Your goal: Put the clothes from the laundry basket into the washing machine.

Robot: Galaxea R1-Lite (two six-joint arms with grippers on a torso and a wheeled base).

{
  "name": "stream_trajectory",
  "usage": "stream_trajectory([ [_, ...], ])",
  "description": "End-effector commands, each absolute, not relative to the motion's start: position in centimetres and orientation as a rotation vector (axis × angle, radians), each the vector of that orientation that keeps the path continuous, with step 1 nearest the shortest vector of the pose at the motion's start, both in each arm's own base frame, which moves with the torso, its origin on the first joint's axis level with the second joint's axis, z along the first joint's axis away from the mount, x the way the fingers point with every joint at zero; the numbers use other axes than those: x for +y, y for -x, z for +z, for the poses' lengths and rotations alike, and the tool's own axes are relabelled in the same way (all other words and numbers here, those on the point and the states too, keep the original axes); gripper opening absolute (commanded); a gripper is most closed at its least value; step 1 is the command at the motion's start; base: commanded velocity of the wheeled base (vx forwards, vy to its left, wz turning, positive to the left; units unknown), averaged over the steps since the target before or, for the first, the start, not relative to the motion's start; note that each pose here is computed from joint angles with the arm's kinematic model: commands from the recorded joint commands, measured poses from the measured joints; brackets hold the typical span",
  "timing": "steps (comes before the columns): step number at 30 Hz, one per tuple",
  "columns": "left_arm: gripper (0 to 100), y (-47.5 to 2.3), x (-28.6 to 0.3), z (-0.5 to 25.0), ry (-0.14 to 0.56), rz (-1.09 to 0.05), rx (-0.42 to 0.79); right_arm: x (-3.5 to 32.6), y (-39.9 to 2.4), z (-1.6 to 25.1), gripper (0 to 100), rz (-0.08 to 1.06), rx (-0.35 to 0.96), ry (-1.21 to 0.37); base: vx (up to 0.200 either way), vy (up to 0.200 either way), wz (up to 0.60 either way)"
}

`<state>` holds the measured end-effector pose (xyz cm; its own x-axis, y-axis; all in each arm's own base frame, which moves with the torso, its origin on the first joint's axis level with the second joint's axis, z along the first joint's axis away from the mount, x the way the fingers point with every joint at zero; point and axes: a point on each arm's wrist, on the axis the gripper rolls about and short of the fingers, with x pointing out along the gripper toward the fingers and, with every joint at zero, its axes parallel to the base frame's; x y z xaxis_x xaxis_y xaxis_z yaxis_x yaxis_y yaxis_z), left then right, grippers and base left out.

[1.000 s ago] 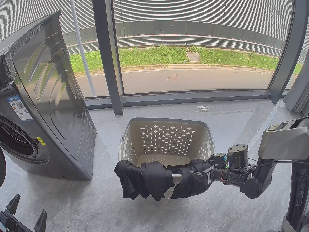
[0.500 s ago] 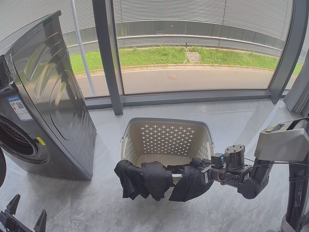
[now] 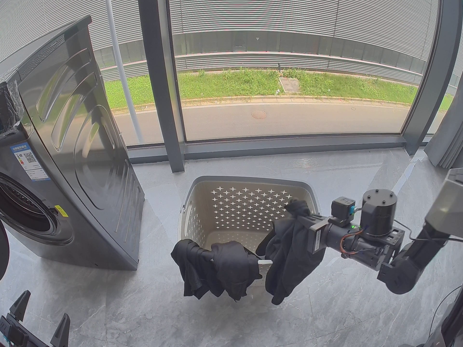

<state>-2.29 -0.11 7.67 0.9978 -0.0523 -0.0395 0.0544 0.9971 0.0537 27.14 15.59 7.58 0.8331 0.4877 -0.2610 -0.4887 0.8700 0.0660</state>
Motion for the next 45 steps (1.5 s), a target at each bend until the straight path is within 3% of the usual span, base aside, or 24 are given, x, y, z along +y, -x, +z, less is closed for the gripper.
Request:
stream_trajectory([
  [1, 100, 2.3, -0.1, 7.2, -0.053, -0.053, 0.037, 15.1, -22.3, 15.8, 0, 0.559, 0.027, -0.101, 0.000, 0.000, 0.00],
  [2, 100, 2.3, -0.1, 7.2, -0.053, -0.055, 0.037, 14.7, -20.9, 17.8, 0, 0.569, -0.040, -0.129, 0.000, 0.000, 0.00],
  [5, 100, 2.3, -0.1, 7.2, -0.053, -0.053, 0.037, 13.7, -19.5, 19.7, 0, 0.563, -0.111, -0.154, 0.000, 0.000, 0.00],
  [10, 100, 2.3, -0.1, 7.2, -0.050, -0.055, 0.035, 12.4, -17.8, 21.1, 0, 0.566, -0.173, -0.184, 0.000, 0.000, 0.00],
  [19, 100, 2.3, -0.1, 7.2, -0.048, -0.056, 0.035, 12.2, -17.2, 21.0, 0, 0.580, -0.171, -0.183, -0.133, 0.000, 0.00],
  [28, 100, 2.3, -0.1, 7.2, -0.044, -0.056, 0.036, 11.9, -17.2, 20.2, 0, 0.555, -0.142, -0.165, 0.000, 0.000, 0.00],
  [32, 100, 2.3, -0.1, 7.2, -0.040, -0.058, 0.036, 11.8, -17.3, 19.9, 0, 0.542, -0.131, -0.161, 0.000, 0.200, 0.00],
  [41, 100, 2.3, -0.1, 7.2, -0.040, -0.056, 0.036, 11.9, -17.2, 19.7, 0, 0.372, -0.085, -0.162, 0.000, 0.200, 0.00],
  [45, 100, 2.3, -0.1, 7.2, -0.040, -0.056, 0.036, 11.9, -17.2, 19.8, 0, 0.355, -0.088, -0.165, 0.000, 0.200, 0.00],
])
